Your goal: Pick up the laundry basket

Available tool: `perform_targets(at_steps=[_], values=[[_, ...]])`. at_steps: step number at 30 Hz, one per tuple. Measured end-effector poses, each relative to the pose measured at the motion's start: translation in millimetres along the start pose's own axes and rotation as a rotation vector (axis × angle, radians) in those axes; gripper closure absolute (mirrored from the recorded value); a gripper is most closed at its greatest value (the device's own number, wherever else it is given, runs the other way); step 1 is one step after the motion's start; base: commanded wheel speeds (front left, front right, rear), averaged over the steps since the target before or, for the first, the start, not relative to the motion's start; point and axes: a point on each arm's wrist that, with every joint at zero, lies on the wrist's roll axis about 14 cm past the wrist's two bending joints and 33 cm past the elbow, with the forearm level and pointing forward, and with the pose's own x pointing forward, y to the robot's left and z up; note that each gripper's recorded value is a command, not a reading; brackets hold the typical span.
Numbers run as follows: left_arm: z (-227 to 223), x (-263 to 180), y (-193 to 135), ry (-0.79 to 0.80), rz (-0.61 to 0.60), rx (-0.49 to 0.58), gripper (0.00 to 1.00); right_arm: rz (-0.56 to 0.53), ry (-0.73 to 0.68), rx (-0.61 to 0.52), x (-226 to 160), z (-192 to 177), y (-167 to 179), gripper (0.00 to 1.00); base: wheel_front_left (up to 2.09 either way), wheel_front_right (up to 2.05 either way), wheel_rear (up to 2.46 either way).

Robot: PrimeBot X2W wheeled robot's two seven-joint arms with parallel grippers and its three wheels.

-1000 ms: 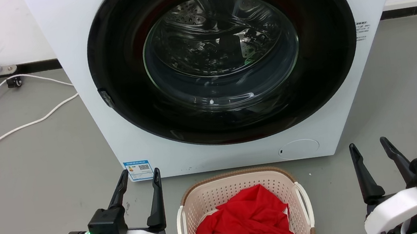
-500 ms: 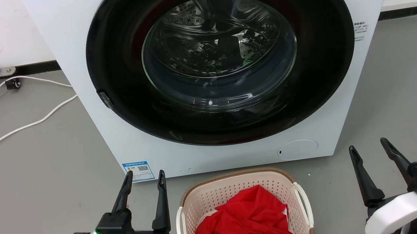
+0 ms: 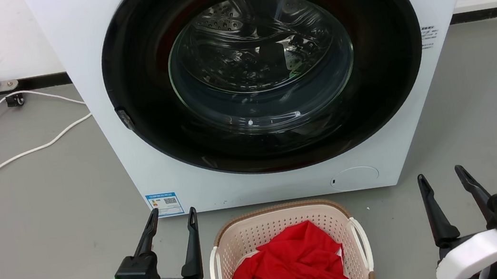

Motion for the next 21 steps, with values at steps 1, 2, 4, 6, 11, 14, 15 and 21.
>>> perform_targets(at_steps=[1,2,4,6,11,14,15,21], values=[[0,0,0,0.001,0.002,0.0,0.0,0.0,0.0,0.002,0,0,0,0.0,0.0,0.0,0.0],[0,0,1,0.001,0.003,-0.001,0.0,0.0,0.0,0.002,0,0,0,0.0,0.0,0.0,0.0],[-1,0,1,0.003,0.002,-0.003,0.0,0.0,0.002,0.003,0,-1,0,0.0,0.0,0.0,0.0],[-2,0,0,0.006,0.003,-0.004,0.0,-0.003,0.005,0.004,0,-2,-1,0.0,0.0,0.0,0.0],[-9,4,1,0.025,0.007,-0.01,0.0,-0.022,0.023,0.011,4,-8,-8,0.0,0.0,0.0,0.0],[-14,14,2,0.037,0.004,-0.014,0.0,-0.029,0.041,0.015,11,-13,-11,0.0,0.0,0.0,0.0],[-16,18,2,0.043,0.004,-0.015,0.0,-0.032,0.047,0.016,15,-14,-12,0.0,0.0,0.0,0.0],[-41,47,3,0.105,-0.007,-0.039,0.0,-0.039,0.133,0.023,38,-38,-17,0.0,0.0,0.0,0.0]])
